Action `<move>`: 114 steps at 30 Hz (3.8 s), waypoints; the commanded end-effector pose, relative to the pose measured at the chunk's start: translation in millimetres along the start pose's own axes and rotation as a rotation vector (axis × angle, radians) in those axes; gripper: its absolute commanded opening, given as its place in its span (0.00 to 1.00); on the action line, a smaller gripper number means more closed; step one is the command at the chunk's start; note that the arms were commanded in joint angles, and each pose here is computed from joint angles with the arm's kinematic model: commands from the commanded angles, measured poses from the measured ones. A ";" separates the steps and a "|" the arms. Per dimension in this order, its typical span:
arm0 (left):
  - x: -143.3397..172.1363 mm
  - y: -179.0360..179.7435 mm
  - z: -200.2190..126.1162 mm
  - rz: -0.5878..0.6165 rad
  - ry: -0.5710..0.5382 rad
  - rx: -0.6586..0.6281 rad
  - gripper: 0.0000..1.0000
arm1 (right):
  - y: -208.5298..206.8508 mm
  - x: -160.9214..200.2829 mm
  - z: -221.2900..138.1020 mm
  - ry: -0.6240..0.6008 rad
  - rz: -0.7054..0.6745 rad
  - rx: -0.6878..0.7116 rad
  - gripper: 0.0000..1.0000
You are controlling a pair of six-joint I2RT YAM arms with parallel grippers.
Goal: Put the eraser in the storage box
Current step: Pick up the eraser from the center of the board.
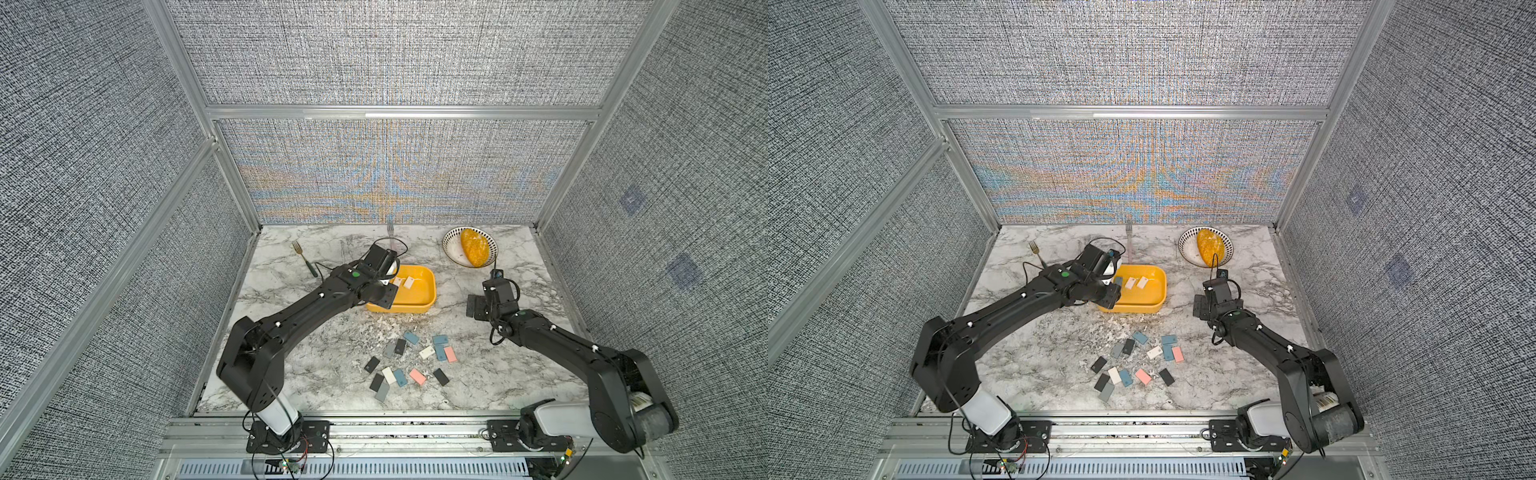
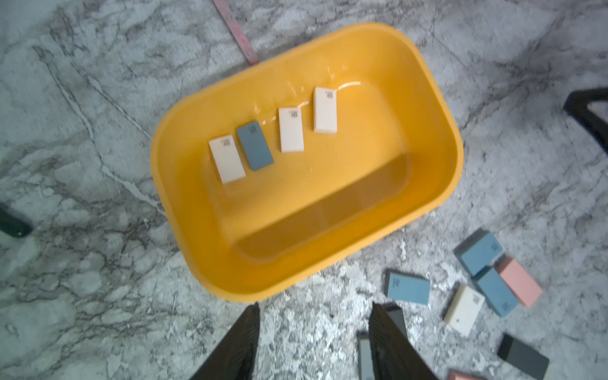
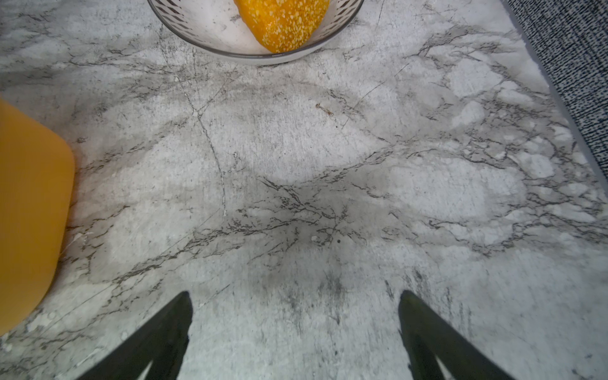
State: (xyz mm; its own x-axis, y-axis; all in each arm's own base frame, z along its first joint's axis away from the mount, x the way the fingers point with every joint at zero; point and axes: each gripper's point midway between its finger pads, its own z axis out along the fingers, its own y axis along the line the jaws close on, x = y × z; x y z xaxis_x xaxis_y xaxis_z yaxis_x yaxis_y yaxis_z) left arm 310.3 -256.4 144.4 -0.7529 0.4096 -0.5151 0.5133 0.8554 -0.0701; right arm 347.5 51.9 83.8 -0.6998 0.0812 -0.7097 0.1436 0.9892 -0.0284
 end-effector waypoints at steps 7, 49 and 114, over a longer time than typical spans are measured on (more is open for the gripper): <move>48.3 -7.2 -13.3 -0.036 0.027 0.063 0.61 | 4.5 -2.6 -1.0 -0.005 -0.001 -0.011 0.98; 173.4 -24.5 32.1 -0.051 0.287 0.014 0.58 | 5.9 3.8 -1.7 0.001 -0.004 -0.008 0.98; 137.0 -13.6 17.5 0.056 0.231 -0.136 0.26 | 3.4 7.0 -2.7 -0.002 -0.003 -0.001 0.98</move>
State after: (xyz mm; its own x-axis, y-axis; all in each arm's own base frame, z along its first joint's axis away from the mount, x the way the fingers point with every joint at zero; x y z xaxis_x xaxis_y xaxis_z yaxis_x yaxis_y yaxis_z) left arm 203.3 -225.0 53.8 -0.8207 0.4829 -0.3054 0.5001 0.8656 0.0245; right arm 340.6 57.6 77.8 -0.7102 0.0660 -0.7009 0.1259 0.9915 -0.0342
